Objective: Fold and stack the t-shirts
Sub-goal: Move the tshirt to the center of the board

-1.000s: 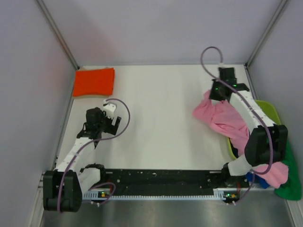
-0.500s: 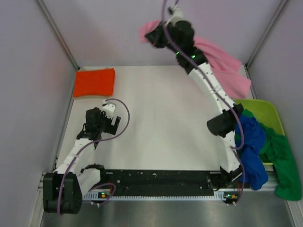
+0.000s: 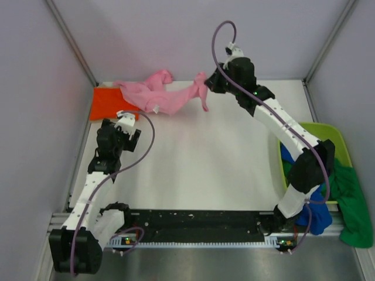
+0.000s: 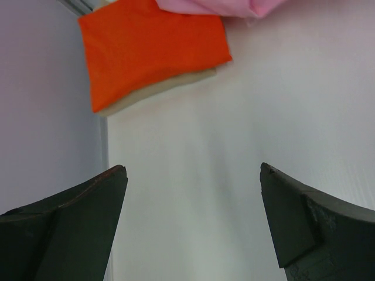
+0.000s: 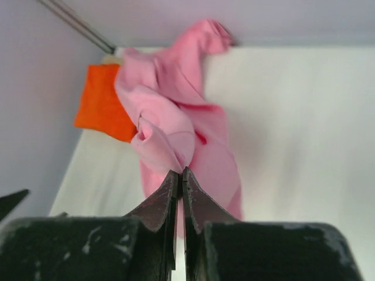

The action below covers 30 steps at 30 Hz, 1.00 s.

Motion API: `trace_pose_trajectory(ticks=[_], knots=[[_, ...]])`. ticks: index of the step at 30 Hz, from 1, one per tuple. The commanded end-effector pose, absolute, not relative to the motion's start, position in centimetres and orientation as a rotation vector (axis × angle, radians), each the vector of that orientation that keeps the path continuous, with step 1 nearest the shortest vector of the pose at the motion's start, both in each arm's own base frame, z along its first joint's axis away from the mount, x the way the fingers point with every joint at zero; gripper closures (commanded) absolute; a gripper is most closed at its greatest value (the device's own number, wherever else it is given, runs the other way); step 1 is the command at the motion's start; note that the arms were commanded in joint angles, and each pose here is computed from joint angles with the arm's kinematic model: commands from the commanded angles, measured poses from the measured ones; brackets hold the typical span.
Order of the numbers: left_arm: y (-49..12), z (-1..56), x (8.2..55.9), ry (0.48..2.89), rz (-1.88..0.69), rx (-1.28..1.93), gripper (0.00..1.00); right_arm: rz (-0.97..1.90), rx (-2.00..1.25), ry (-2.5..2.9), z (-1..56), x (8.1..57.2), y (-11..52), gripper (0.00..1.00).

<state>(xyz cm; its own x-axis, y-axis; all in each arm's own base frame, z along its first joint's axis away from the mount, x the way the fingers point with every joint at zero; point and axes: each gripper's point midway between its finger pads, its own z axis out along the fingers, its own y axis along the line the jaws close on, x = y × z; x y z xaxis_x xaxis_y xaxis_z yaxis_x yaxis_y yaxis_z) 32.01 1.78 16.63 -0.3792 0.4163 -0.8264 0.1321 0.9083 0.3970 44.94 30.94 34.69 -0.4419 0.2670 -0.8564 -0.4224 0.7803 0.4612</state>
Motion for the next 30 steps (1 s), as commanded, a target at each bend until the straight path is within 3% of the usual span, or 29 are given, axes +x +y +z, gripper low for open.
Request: trace_pose_trajectory(ticks=[1,8,13,16,19,22,26,30], knots=[[1.7,19.4,32.9,1.899,0.341,0.458,0.01,0.687,0.082,2.072,25.8,43.1,25.1,1.00],[-2.3,16.3,32.1,1.988,0.096,0.661,0.03,0.318,0.190,2.296,14.6,36.8,13.4,1.00],[-4.2,14.9,32.0,2.042,-0.049,0.714,0.06,0.059,0.166,2.379,13.1,34.8,9.2,1.00],[-4.2,14.8,32.3,2.058,-0.055,0.700,0.06,0.215,0.034,2.366,15.5,33.7,12.1,1.00],[-3.7,14.7,32.5,2.075,-0.025,0.690,0.05,0.322,-0.356,2.246,19.4,30.9,16.6,1.00],[-2.7,15.4,33.1,2.078,0.041,0.670,0.05,0.498,-0.544,2.078,24.2,27.4,18.9,1.00],[-1.8,17.0,33.3,2.057,0.108,0.664,0.05,0.929,-0.900,1.687,32.5,17.6,21.9,1.00],[-1.7,18.6,33.6,2.003,0.137,0.664,0.04,1.056,-1.052,1.462,37.5,10.8,20.9,1.00]])
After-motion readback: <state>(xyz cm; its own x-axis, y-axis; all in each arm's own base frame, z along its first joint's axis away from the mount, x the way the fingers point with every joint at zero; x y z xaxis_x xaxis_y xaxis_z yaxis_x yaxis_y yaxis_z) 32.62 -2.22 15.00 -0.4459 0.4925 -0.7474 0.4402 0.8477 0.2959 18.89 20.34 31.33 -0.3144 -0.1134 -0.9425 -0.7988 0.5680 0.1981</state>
